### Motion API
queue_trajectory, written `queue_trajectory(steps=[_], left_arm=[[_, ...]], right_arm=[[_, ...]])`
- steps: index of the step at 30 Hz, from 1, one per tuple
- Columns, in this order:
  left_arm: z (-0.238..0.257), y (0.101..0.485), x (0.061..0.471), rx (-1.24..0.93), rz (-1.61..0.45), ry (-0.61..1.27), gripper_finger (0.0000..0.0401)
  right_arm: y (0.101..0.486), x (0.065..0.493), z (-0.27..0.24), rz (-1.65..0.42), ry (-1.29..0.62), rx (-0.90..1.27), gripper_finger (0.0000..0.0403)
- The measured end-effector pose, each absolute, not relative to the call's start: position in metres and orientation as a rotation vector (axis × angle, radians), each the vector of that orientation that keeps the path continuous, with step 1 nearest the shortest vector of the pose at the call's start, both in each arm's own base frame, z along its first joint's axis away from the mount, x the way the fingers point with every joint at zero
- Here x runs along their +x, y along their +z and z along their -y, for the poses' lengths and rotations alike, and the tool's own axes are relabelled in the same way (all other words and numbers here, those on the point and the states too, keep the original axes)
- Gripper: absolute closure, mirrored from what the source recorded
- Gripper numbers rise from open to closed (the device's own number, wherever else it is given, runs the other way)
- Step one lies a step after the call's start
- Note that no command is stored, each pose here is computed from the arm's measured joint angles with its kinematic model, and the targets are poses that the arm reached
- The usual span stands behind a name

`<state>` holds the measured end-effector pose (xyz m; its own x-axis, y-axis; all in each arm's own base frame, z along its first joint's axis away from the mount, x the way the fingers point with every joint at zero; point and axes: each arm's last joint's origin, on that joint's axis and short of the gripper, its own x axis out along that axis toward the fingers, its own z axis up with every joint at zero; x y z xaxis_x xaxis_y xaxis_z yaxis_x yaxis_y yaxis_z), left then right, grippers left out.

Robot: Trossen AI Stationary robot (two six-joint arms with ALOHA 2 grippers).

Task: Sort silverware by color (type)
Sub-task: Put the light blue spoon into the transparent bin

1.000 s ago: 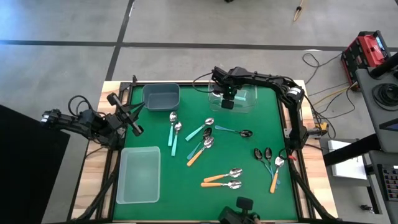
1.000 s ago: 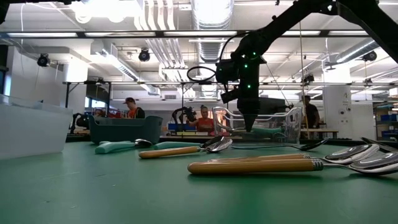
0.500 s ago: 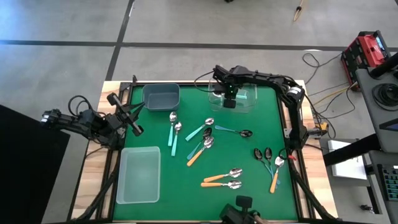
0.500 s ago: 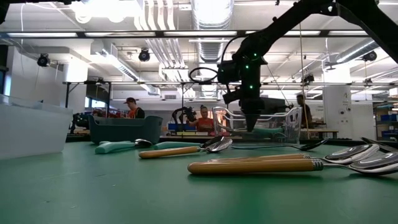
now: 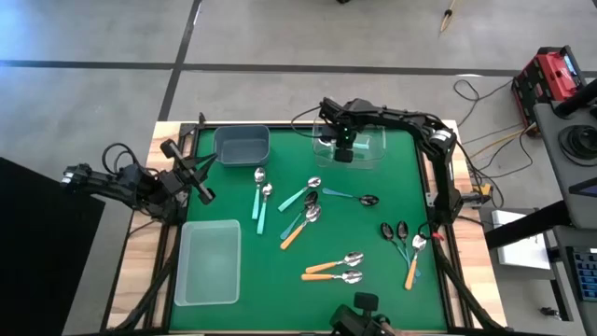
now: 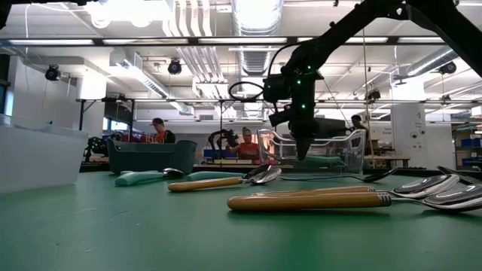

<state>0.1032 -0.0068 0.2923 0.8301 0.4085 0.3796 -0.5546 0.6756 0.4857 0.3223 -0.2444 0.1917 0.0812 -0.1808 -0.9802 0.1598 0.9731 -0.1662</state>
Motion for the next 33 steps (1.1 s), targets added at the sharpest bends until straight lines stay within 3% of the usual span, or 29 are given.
queue_trajectory(steps=[33], left_arm=[[0.007,0.292,0.103,0.625,0.249,0.548,0.0401]], right_arm=[[0.178,0.315,0.245,-1.483,-0.200,-0.020,0.0369]])
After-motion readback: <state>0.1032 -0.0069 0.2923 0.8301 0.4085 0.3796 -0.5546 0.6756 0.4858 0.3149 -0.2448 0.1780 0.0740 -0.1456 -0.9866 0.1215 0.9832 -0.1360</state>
